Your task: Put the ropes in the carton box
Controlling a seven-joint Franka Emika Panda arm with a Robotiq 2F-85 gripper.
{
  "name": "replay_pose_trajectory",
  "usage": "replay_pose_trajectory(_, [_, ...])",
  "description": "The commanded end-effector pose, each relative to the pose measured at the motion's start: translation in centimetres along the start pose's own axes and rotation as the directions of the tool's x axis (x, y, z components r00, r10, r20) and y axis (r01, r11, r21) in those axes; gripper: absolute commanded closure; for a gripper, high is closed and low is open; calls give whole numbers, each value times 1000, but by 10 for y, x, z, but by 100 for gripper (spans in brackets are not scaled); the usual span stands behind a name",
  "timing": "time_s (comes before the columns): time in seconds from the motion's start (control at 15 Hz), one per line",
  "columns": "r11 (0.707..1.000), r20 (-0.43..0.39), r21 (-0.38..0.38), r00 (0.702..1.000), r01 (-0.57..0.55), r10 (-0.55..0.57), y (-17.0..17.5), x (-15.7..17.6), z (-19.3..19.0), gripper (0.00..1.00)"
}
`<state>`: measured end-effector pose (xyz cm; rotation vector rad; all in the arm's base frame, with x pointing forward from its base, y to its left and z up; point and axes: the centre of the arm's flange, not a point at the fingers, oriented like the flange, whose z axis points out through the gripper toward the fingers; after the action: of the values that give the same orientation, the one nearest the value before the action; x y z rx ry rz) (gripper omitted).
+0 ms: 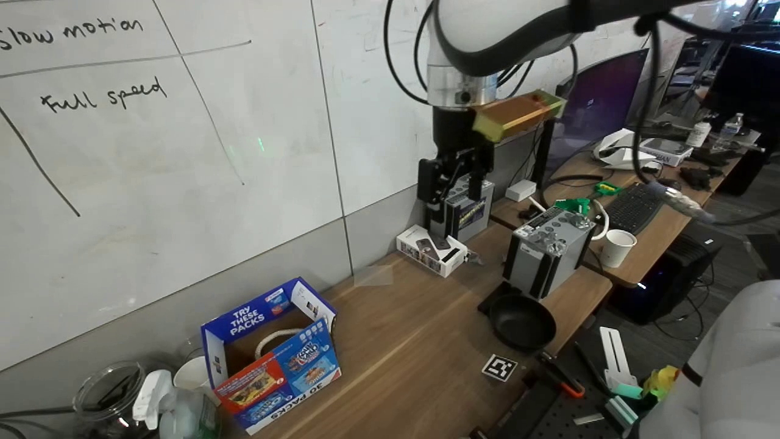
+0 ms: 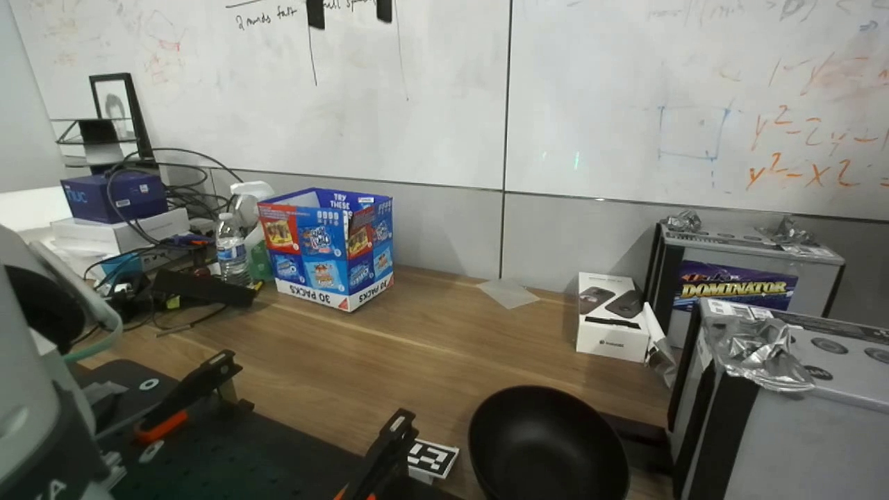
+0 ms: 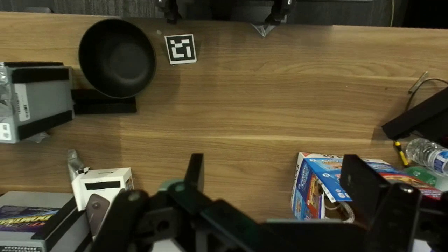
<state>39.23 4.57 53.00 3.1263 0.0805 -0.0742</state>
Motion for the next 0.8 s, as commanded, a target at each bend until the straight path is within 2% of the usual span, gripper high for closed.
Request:
replay_pose_trajectory(0.0, [1000, -125, -12, 992, -25, 23, 33, -67, -12, 0])
replay_pose_trajectory(0.33, [997, -131, -20, 989, -72, 69, 40, -88, -1, 0])
replay_pose_trajectory(0.73, [996, -104, -24, 992, -80, 77, 40, -94, 15, 0])
